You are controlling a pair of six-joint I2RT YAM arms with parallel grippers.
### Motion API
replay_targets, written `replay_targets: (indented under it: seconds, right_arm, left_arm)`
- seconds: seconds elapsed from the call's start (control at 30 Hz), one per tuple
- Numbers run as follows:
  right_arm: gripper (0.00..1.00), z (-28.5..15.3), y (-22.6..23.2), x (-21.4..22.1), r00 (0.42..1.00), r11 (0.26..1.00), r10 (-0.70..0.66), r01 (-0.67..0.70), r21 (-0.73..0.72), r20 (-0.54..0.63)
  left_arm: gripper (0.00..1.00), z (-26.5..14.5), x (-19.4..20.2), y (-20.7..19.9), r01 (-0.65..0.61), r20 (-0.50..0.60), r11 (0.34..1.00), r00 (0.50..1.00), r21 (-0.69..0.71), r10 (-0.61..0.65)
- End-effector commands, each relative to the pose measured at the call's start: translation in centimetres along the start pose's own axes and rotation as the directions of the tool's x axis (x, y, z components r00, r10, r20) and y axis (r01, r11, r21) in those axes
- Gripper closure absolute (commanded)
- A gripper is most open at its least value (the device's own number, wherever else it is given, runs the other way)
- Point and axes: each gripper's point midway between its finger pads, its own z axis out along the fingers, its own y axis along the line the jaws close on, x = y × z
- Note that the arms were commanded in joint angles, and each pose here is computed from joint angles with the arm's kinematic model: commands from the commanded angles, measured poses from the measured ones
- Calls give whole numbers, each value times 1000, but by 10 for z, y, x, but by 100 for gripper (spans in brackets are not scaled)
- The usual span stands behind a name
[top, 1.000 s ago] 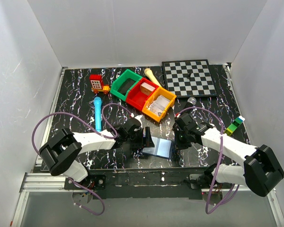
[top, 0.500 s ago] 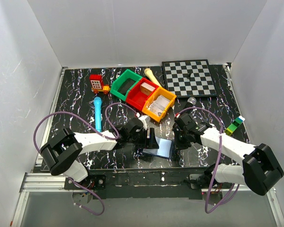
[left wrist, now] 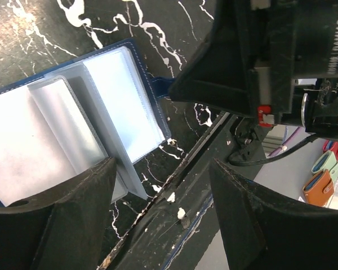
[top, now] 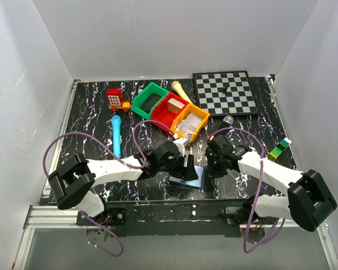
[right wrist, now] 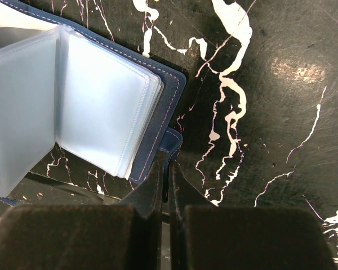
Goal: Take the credit cards out of the card holder
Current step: Remove the credit card from the card holder.
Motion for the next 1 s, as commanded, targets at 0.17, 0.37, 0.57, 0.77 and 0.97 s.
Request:
replay_targets:
  seconds: [0.17, 0.37, 0.57, 0.77, 0.97]
  right_arm:
    - [99, -6, 9, -14, 999, 1000, -17, 17, -22, 35]
    - [99, -5, 8, -13, 999, 1000, -16, 17, -19, 31]
    - [99, -6, 7, -12, 999, 1000, -14, 15, -14, 31]
    - [99, -5, 6, -11, 999, 1000, -13, 13, -13, 29]
    - [99, -6, 4, -10, 999, 1000, -10, 10, -7, 32]
  left_arm:
    - [33, -14, -18, -18, -72, 71, 997, 995, 0, 72]
    - [32, -7, -9, -27, -136, 19, 991, 991, -2, 136]
    - [32, 0, -3, -39, -196, -6, 981, 981, -8, 196]
    - [32, 1, -1, -39, -204, -14, 979, 979, -14, 204]
    - [31, -8, -6, -21, -172, 34, 979, 984, -108, 177]
